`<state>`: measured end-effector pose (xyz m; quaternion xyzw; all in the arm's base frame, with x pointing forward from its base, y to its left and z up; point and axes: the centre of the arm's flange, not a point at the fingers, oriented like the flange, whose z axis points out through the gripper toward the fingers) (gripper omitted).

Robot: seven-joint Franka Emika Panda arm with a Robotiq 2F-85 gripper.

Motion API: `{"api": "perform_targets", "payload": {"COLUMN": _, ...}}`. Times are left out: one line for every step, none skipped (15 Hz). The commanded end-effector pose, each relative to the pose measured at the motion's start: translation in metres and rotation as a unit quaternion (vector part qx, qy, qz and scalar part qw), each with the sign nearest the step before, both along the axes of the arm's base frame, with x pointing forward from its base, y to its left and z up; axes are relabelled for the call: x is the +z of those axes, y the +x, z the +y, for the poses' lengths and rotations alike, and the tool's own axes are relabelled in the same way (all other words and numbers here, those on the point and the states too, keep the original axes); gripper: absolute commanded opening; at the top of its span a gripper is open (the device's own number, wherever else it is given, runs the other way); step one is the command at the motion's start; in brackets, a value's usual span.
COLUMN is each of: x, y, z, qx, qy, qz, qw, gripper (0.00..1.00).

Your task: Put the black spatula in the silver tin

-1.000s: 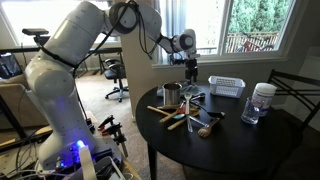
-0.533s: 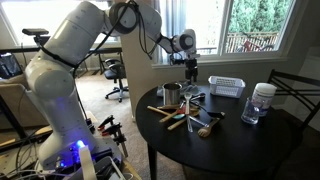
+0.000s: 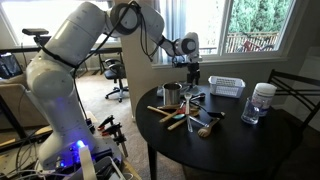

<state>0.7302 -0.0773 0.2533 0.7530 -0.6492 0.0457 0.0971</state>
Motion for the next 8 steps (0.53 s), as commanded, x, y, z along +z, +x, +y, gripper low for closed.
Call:
{"api": "perform_targets", "payload": {"x": -0.022, "y": -0.017, "z": -0.027, "qx": -0.025, "qy": 0.045, "qz": -0.036, "qw": 0.998, "gripper": 1.0}}
{"api": "perform_targets", "payload": {"x": -0.031, "y": -0.019, "z": -0.035, "qx": -0.036, "qy": 0.056, "qz": -0.045, "qw": 0.9968, "gripper": 1.0}}
{"api": "perform_targets", "payload": {"x": -0.038, "y": -0.02, "z": -0.042, "qx": -0.045, "qy": 0.065, "qz": -0.052, "qw": 0.9955, "gripper": 1.0}}
{"api": "perform_targets", "payload": {"x": -0.047, "y": -0.021, "z": -0.049, "qx": -0.055, "qy": 0.077, "qz": -0.058, "qw": 0.9939, "gripper": 1.0}}
{"api": "perform_targets", "payload": {"x": -0.056, "y": -0.022, "z": -0.055, "qx": -0.067, "qy": 0.087, "qz": -0.064, "qw": 0.9919, "gripper": 1.0}}
{"api": "perform_targets", "payload": {"x": -0.067, "y": -0.021, "z": -0.061, "qx": -0.079, "qy": 0.102, "qz": -0.066, "qw": 0.9895, "gripper": 1.0}}
{"api": "perform_targets", "payload": {"x": -0.076, "y": -0.022, "z": -0.067, "qx": -0.091, "qy": 0.113, "qz": -0.067, "qw": 0.9871, "gripper": 1.0}}
{"api": "perform_targets", "payload": {"x": -0.087, "y": -0.02, "z": -0.073, "qx": -0.102, "qy": 0.13, "qz": -0.064, "qw": 0.9842, "gripper": 1.0}}
